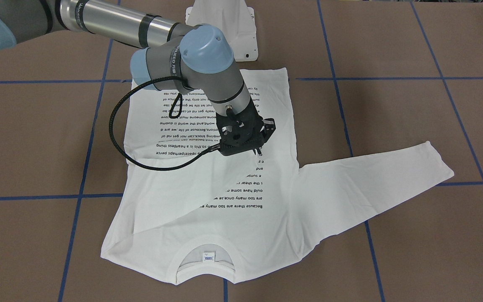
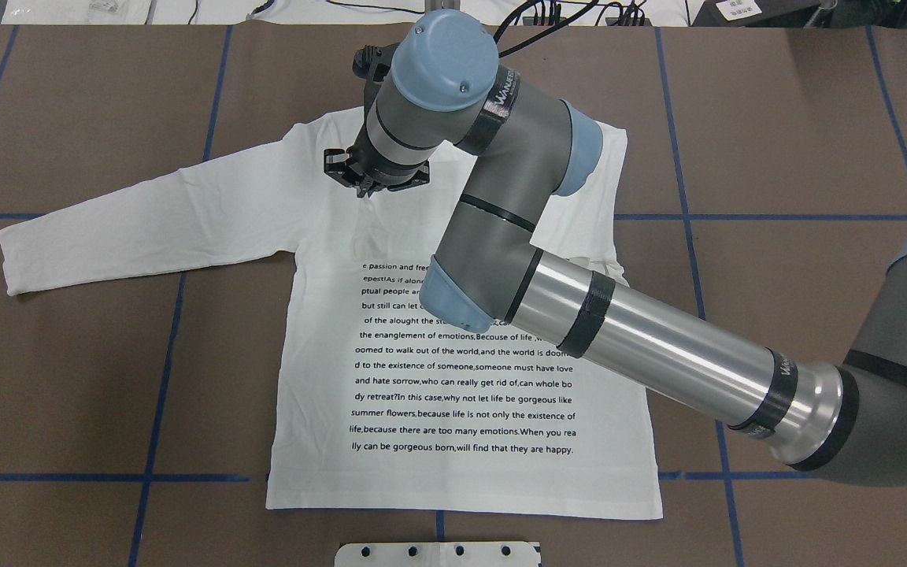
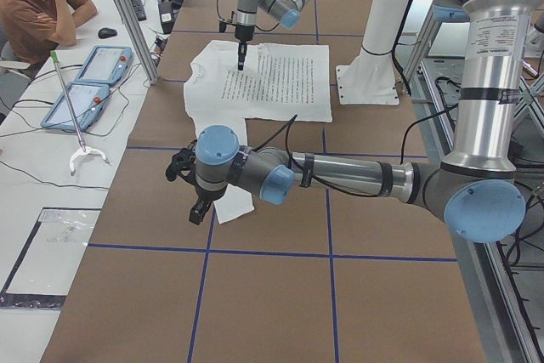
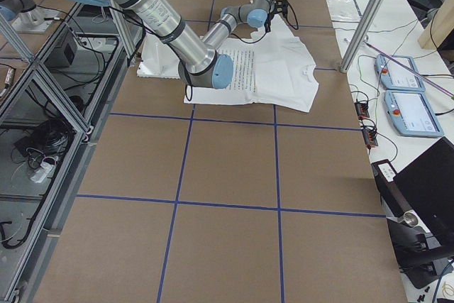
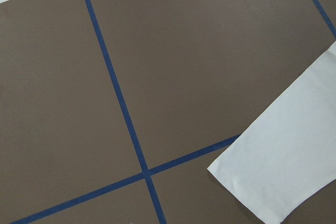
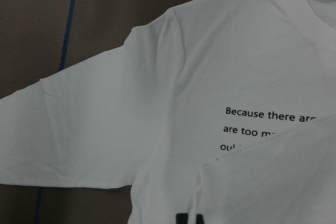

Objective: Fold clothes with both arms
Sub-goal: 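Lay the sleeve near the collar and open the right gripper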

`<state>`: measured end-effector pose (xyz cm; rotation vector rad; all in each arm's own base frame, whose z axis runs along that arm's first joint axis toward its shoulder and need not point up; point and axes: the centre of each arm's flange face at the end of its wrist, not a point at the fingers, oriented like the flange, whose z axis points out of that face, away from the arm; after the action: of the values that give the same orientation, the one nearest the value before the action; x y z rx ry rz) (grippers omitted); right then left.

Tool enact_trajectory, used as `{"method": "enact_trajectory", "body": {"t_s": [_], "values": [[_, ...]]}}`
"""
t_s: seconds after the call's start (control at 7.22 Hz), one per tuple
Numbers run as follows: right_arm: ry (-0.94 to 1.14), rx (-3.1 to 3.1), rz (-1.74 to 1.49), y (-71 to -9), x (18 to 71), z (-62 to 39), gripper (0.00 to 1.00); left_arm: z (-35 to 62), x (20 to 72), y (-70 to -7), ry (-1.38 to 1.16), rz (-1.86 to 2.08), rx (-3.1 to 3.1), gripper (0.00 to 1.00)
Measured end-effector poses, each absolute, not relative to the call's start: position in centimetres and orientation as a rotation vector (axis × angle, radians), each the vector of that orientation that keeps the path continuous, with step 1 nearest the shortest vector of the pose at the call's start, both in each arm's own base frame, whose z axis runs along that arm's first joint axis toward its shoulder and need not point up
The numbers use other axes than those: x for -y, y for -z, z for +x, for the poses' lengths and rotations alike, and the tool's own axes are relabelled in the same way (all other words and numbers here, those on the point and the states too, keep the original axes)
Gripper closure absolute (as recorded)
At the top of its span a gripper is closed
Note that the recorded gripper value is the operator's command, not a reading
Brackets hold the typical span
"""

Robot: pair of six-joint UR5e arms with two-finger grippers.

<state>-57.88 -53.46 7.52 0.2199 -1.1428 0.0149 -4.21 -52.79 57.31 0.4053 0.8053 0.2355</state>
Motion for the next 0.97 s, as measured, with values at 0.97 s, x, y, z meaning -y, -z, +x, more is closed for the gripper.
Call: {"method": "enact_trajectory", "body": {"t_s": [0.97], "values": [[-0.01,1.134,0.257,-10.4,54.9,-63.6,0.86,-4.2,53.2,-56.9,-0.234,0.41,-0.804,0.01]]}}
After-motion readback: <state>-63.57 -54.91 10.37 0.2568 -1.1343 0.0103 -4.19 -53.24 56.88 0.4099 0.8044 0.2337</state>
